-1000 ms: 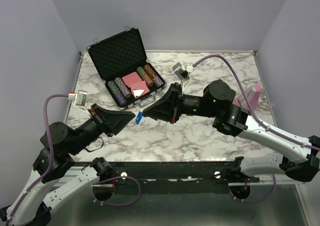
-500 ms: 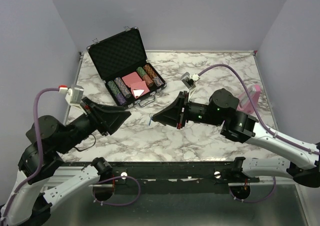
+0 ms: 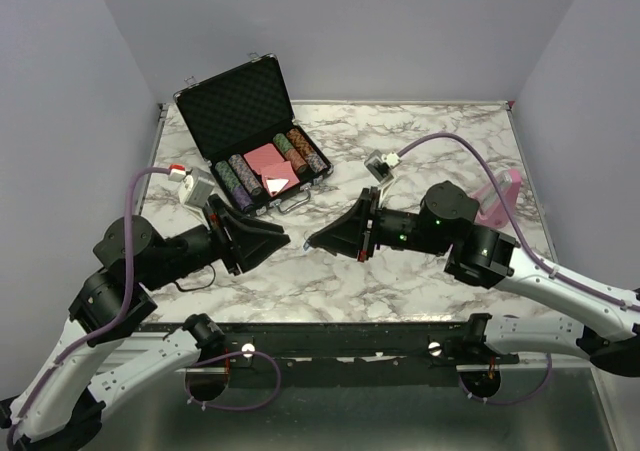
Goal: Remove the keys from the keyring
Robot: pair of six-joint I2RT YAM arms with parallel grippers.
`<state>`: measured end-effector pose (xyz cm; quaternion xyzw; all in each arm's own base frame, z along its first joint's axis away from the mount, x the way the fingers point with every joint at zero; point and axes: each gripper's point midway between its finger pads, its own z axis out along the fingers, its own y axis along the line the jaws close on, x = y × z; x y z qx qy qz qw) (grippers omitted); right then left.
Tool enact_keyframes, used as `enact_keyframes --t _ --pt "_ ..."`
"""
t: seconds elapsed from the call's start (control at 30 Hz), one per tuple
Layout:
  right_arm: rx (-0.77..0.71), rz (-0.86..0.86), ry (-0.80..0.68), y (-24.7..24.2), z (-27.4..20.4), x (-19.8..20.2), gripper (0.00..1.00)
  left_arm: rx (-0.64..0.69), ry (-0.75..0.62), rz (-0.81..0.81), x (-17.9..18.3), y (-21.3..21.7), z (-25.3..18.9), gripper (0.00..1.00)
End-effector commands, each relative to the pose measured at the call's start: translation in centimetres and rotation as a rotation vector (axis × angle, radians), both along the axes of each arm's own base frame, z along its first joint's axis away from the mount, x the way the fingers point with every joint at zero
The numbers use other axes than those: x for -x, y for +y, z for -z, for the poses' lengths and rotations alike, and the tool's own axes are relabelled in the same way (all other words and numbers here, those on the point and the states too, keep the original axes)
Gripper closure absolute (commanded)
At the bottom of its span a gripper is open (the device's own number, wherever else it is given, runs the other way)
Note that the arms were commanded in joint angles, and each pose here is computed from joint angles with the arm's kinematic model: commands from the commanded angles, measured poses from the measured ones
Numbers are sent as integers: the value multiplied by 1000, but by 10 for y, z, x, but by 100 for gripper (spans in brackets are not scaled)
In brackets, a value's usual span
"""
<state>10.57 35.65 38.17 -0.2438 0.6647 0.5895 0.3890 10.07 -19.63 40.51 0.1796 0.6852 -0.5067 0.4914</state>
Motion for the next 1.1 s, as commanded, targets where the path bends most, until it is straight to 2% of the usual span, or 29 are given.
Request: enact_keyframes --t 0.0,0.17,0.37,0.43,0.57,0.7,0.9,1.07 --pt "4 -98 -33 7 -14 14 99 130 -69 169 23 -16 -27 61" --pt "-5 -167 -39 15 -21 22 99 137 -80 204 27 -20 -29 62" --pt "-18 -210 -44 20 -24 27 99 112 -77 171 22 -16 -26 66" --pt "-22 -219 -47 21 -26 28 99 101 -79 149 20 -14 -26 65" --pt "-35 -227 -53 20 -31 29 99 67 -72 106 15 -8 -23 58" --pt "-50 -219 -56 21 -36 28 99 67 -66 97 14 -8 -20 58" --pt "-70 -226 -64 23 -41 29 99 39 -45 93 10 -11 -10 62" --pt "-69 -248 -60 24 -40 31 99 30 -37 110 9 -15 -6 75"
